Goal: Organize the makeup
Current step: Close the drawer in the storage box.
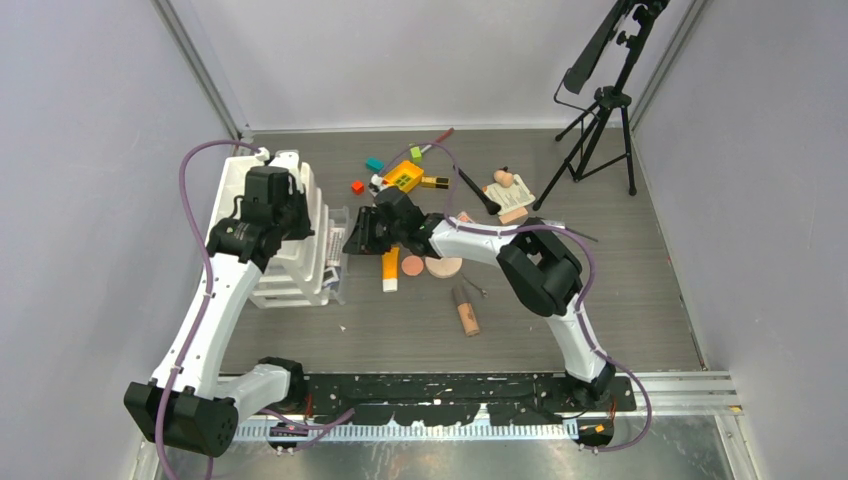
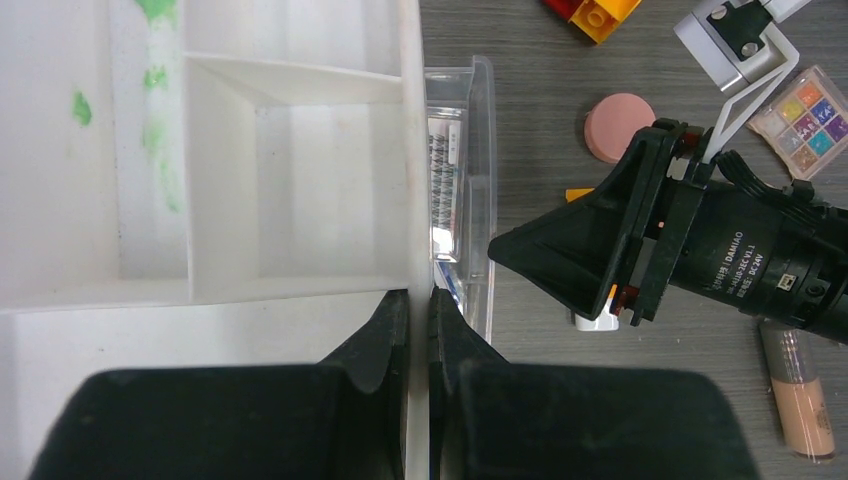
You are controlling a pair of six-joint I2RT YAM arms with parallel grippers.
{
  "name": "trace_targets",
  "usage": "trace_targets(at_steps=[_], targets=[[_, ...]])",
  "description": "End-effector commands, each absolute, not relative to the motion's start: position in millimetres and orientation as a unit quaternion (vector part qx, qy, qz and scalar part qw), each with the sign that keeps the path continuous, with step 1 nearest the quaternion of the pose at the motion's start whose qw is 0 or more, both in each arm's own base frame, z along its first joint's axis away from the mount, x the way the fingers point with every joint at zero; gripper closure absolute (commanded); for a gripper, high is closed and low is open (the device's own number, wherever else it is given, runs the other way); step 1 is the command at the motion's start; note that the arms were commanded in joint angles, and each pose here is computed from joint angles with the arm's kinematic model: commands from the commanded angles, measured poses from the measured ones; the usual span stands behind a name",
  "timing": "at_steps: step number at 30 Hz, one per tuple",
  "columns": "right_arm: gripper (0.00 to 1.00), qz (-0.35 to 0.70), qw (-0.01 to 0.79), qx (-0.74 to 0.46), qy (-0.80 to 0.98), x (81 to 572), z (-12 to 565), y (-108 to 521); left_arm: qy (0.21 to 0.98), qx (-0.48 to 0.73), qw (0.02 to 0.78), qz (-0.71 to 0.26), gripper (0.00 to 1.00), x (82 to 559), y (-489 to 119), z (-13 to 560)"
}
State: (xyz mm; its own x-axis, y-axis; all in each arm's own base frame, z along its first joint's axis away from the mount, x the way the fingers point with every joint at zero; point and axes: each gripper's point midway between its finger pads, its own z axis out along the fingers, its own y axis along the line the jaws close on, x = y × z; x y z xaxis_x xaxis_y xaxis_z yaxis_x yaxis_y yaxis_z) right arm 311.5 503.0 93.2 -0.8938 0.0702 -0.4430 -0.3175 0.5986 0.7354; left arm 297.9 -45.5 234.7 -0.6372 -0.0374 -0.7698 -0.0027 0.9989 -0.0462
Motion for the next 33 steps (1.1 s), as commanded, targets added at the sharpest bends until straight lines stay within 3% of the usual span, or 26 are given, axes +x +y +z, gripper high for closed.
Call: trace_targets(at_steps=[1,8,15,20,33], targets=[[0.66,0.476,0.243,-0.073,0.842,320.9,123.1,521.9,0.859,-0.013,0.509,-0.048,1.0,316.6,-53.4,280.2],[0.67,0.454,0.263,-0.065,0.849,325.9,116.8,512.2,0.859,-0.013,0.509,-0.048,1.0,316.1,-53.4,280.2],[0.66,0.478,0.344,-0.062,0.806,326.4,163.4,489.8,0.859,-0.013,0.509,-0.047,1.0,316.3,-52.9,280.4],[0.66,0.401,0.369,-0.009,0.839,345.6,146.5,465.3,0.859,-0.012,0.509,-0.047,1.0,316.1,-53.0,280.4],[0.67,0.338,0.299,-0.018,0.892,344.3,95.1,473.6,0.859,-0.012,0.509,-0.048,1.0,316.2,-53.2,280.7]])
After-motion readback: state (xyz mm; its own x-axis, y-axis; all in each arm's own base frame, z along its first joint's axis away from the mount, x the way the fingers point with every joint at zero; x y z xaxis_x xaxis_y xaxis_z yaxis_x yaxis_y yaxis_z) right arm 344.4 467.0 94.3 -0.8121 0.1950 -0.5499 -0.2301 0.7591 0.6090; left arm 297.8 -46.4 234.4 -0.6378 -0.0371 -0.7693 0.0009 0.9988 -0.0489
